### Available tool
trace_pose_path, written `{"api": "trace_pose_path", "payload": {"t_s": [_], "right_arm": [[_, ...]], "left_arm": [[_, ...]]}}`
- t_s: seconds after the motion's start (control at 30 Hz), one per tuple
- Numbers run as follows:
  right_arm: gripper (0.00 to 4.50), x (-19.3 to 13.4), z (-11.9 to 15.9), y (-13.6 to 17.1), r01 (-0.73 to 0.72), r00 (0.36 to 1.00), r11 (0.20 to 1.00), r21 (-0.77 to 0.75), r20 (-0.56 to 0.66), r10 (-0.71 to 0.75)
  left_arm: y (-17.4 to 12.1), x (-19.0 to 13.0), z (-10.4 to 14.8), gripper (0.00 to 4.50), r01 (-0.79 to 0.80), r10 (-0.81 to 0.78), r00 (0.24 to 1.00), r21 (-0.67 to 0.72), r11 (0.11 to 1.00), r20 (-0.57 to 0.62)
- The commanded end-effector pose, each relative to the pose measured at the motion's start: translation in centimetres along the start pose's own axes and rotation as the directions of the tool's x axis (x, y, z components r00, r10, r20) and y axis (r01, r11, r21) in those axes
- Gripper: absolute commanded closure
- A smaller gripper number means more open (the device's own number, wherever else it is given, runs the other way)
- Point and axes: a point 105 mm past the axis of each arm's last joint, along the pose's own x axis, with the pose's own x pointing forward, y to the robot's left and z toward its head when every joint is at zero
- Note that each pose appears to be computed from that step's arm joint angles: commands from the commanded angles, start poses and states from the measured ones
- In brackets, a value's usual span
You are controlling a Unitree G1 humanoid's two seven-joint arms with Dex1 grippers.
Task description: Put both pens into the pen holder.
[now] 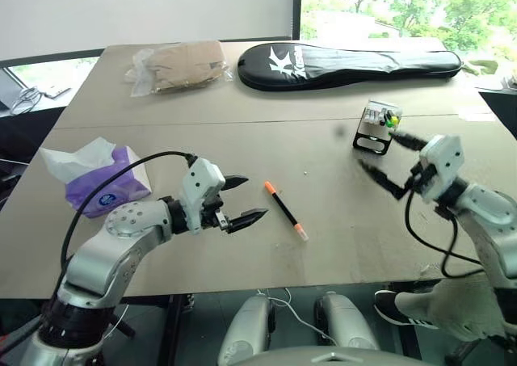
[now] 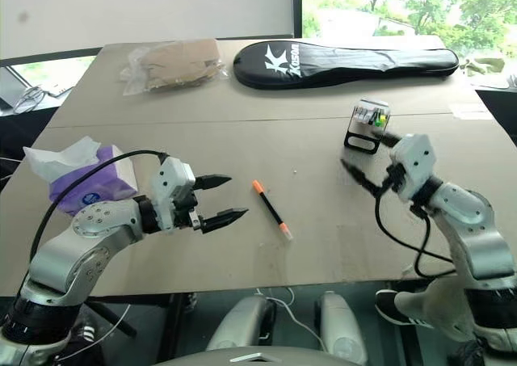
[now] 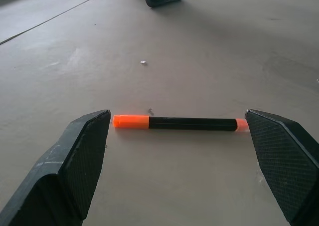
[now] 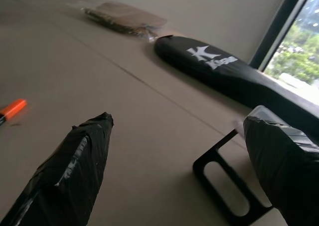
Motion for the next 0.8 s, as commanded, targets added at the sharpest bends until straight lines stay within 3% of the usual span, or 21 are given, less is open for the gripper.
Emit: {"api": "trace_pose_path", "payload": {"t_s": [0.03, 0.3, 0.4, 0.6, 0.8], "right_arm": [[0.05, -0.4, 0.8, 1.9, -0.057, 0.997, 0.998, 0.029, -0.042, 0.058], [0.05, 1.4, -2.0, 6.6, -0.138, 0.971, 0.971, 0.195, -0.168, 0.171], [0.05, 3.0, -3.0, 7.6, -0.173, 0.943, 0.972, 0.161, -0.258, 0.210], [0.05, 7.3, -0.9, 9.4, -0.310, 0.917, 0.918, 0.246, -0.180, 0.357], [0.05, 9.1, -0.7, 10.1, -0.382, 0.874, 0.890, 0.250, -0.215, 0.436]], "left_arm": [[0.6, 0.2, 0.5, 0.00, 0.061, -0.061, 0.998, 0.074, 0.995, -0.010], [1.1, 0.1, 0.2, 0.00, 0.168, -0.165, 0.986, 0.119, 0.979, -0.034], [0.6, -0.4, -0.1, 0.00, 0.193, -0.195, 0.981, 0.122, 0.974, 0.003], [0.1, -2.3, -1.8, 0.00, 0.172, -0.169, 0.985, 0.089, 0.981, -0.031], [0.1, -3.6, -2.6, 0.00, 0.090, -0.088, 0.995, 0.068, 0.994, -0.036]]}}
